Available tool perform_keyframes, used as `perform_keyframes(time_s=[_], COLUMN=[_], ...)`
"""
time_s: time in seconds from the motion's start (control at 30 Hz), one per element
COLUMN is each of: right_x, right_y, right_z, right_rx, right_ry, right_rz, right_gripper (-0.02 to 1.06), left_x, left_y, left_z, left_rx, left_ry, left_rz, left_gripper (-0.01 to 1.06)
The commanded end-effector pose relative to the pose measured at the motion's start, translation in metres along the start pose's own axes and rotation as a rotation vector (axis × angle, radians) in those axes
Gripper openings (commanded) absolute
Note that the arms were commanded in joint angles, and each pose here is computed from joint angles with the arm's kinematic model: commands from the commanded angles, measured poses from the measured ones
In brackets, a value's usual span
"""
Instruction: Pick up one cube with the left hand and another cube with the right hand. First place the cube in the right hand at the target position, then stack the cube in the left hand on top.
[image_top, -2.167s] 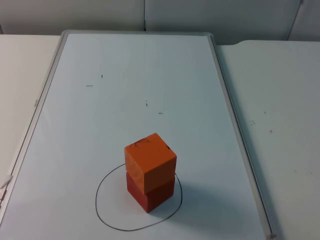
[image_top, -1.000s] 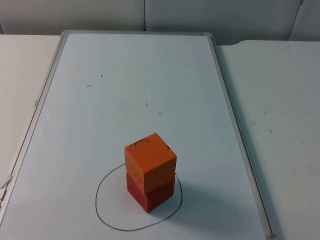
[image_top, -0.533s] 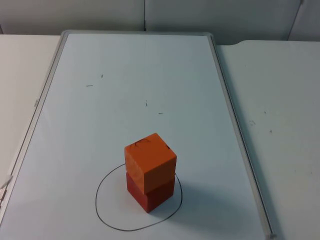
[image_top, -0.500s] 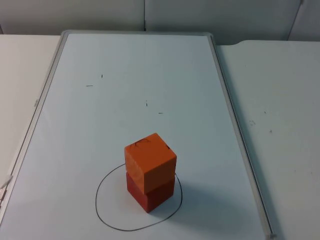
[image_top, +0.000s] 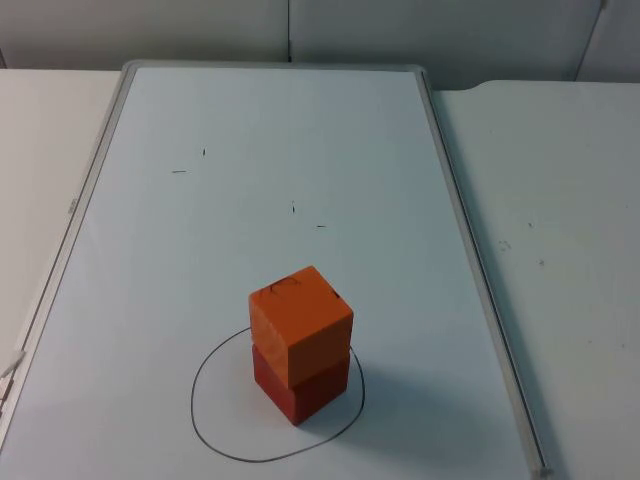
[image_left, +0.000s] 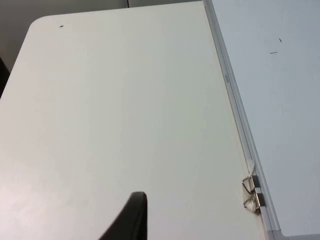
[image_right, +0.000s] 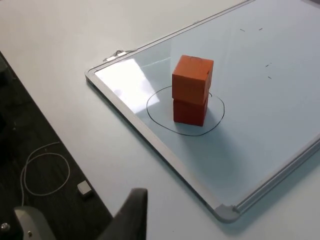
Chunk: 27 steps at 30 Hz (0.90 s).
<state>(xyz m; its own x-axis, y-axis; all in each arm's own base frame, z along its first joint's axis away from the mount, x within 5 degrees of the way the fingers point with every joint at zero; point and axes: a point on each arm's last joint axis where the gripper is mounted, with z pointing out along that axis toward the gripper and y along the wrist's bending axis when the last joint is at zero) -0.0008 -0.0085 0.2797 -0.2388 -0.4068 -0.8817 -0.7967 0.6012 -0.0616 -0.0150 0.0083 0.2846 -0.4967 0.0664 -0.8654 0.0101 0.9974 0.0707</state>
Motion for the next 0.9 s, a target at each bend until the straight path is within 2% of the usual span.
perform_keyframes(time_s=[0.0,0.07,0.33,0.47,0.6,0.63,0.8,0.83,0.87], right_x=[0.0008,0.0008,0.0008,0.0009,0.0011,0.0011,0.0011,0.0011,0.0011], right_y=[0.0007,0.0004,0.0004,0.0008,0.0024,0.0024,0.0047,0.0047,0.0050], right_z=[0.0011,0.0011,0.0011,0.0009,0.0002,0.0002,-0.0001,-0.0001,-0.0001], right_rx=[-0.011,-0.007,-0.007,0.047,0.243,0.243,0.511,0.511,0.549], right_ry=[-0.007,-0.007,-0.007,-0.004,0.006,0.006,0.019,0.019,0.021], right_rz=[0.010,0.038,0.038,0.066,0.169,0.169,0.309,0.309,0.329], right_gripper=[1.05,1.05,1.05,1.05,1.05,1.05,1.05,1.05,1.05], left_x=[-0.0002,-0.0002,-0.0002,-0.0002,-0.0002,-0.0002,-0.0002,-0.0002,-0.0002], left_y=[-0.0006,-0.0006,-0.0004,-0.0004,-0.0004,-0.0004,-0.0004,-0.0004,-0.0004], left_z=[0.0003,0.0003,0.0003,0.0003,0.0003,0.0003,0.0003,0.0003,0.0003], left_rx=[0.003,0.003,0.001,0.001,0.001,0.001,0.001,0.001,0.001], left_ry=[-0.012,-0.012,-0.011,-0.011,-0.011,-0.011,-0.011,-0.011,-0.011], left_rz=[-0.004,-0.004,-0.003,-0.003,-0.003,-0.003,-0.003,-0.003,-0.003], left_gripper=[1.05,1.05,1.05,1.05,1.05,1.05,1.05,1.05,1.05])
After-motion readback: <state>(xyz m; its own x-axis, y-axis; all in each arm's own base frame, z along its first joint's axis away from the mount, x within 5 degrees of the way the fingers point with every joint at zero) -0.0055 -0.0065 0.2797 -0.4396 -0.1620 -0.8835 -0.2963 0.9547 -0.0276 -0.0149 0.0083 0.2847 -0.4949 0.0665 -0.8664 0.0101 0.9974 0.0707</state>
